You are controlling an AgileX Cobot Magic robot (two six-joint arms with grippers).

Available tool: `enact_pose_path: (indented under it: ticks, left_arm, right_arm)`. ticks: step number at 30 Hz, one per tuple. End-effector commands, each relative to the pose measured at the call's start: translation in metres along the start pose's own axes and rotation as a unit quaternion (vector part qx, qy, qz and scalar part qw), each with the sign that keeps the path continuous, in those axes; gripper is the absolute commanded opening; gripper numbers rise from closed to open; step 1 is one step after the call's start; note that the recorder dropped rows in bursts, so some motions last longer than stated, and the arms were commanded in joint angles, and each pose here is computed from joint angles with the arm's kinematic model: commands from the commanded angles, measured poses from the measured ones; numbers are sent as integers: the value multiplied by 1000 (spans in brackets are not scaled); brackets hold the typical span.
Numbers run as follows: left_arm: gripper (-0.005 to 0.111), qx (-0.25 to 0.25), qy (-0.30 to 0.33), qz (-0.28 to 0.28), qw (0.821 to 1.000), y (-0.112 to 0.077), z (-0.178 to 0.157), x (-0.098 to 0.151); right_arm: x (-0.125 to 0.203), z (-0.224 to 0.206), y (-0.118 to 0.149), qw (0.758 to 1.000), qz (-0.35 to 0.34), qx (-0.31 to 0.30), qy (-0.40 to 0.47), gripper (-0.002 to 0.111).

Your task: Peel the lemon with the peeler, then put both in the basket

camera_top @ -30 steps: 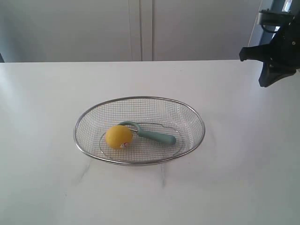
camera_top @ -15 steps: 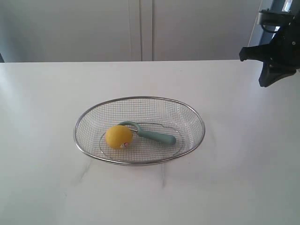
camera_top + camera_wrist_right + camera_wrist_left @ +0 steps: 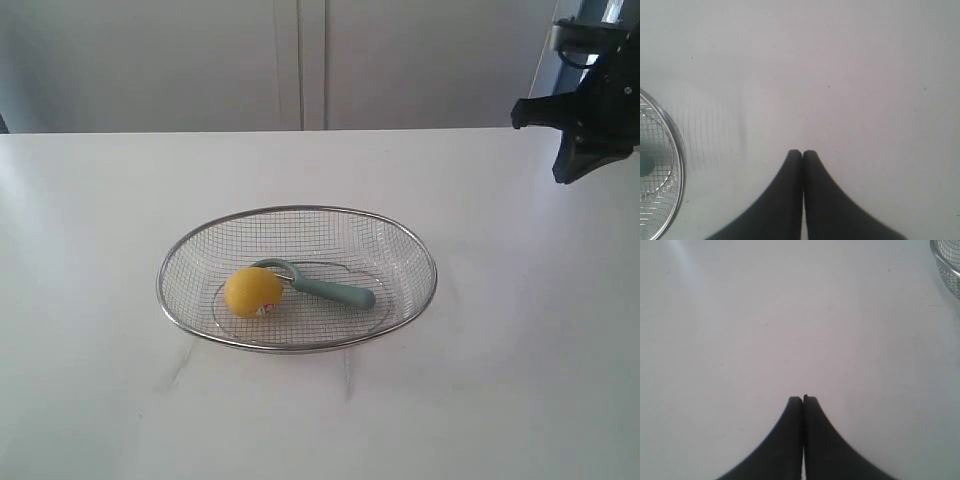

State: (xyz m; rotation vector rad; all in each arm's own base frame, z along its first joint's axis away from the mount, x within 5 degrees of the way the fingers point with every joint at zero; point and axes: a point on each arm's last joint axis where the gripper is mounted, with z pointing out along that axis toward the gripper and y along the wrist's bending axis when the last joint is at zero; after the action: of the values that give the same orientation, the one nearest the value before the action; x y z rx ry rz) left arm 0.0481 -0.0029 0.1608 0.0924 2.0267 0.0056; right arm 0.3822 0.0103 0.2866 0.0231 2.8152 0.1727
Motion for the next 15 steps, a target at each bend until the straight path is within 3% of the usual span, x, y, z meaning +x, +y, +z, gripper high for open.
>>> enact_pose_path:
  ticks: [1,15]
  left_arm:
    - [0,2,4,-3,1000,-1,1,3]
    - [0,2,4,-3,1000,-1,1,3]
  right_arm:
    - [3,-22,-2,1000,3,2,-29,0]
    - [27,-102,7,991,-9,-1,-130,0]
